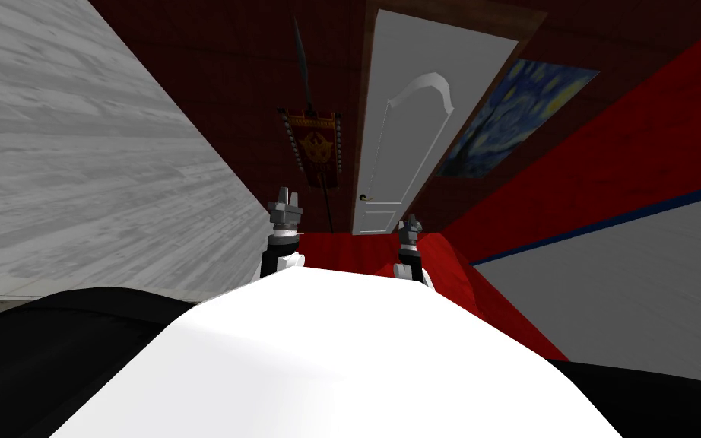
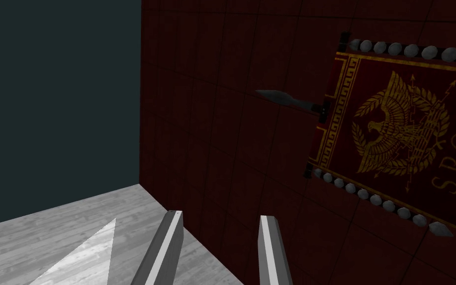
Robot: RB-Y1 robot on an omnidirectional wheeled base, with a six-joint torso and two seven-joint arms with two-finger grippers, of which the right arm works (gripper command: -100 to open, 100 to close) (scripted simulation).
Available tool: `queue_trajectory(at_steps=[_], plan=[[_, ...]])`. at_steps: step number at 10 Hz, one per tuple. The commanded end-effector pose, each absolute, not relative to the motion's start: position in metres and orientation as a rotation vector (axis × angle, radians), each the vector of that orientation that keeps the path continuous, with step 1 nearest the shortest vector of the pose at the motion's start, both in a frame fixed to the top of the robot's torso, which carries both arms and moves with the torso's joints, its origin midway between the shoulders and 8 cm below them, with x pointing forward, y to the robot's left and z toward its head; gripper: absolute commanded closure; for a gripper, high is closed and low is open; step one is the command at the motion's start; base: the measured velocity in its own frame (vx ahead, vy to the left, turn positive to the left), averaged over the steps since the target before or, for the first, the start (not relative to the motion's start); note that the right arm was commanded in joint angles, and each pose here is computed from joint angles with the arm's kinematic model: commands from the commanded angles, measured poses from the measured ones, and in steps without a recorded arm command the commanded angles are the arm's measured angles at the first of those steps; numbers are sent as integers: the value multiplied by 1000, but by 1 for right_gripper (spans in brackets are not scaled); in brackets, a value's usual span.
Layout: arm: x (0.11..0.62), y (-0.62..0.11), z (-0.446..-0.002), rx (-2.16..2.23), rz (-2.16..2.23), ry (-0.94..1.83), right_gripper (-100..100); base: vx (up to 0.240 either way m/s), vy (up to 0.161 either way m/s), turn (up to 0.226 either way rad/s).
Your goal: Pull the door open
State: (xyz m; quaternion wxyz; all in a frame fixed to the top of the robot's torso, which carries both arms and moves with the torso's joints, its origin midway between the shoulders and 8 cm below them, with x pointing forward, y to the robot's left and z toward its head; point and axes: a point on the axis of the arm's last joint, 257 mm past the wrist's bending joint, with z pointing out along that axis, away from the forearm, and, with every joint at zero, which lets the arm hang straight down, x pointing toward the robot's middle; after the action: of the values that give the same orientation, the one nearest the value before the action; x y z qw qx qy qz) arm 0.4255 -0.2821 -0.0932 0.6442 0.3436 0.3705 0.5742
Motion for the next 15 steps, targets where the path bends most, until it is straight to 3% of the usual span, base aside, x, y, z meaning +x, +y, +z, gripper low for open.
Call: queue_trajectory(at_steps=[1, 15], plan=[[432, -284, -104, 798, 1306, 860, -100, 106, 11, 51], [478, -300, -214, 946, 1259, 1014, -100, 103, 23, 55]])
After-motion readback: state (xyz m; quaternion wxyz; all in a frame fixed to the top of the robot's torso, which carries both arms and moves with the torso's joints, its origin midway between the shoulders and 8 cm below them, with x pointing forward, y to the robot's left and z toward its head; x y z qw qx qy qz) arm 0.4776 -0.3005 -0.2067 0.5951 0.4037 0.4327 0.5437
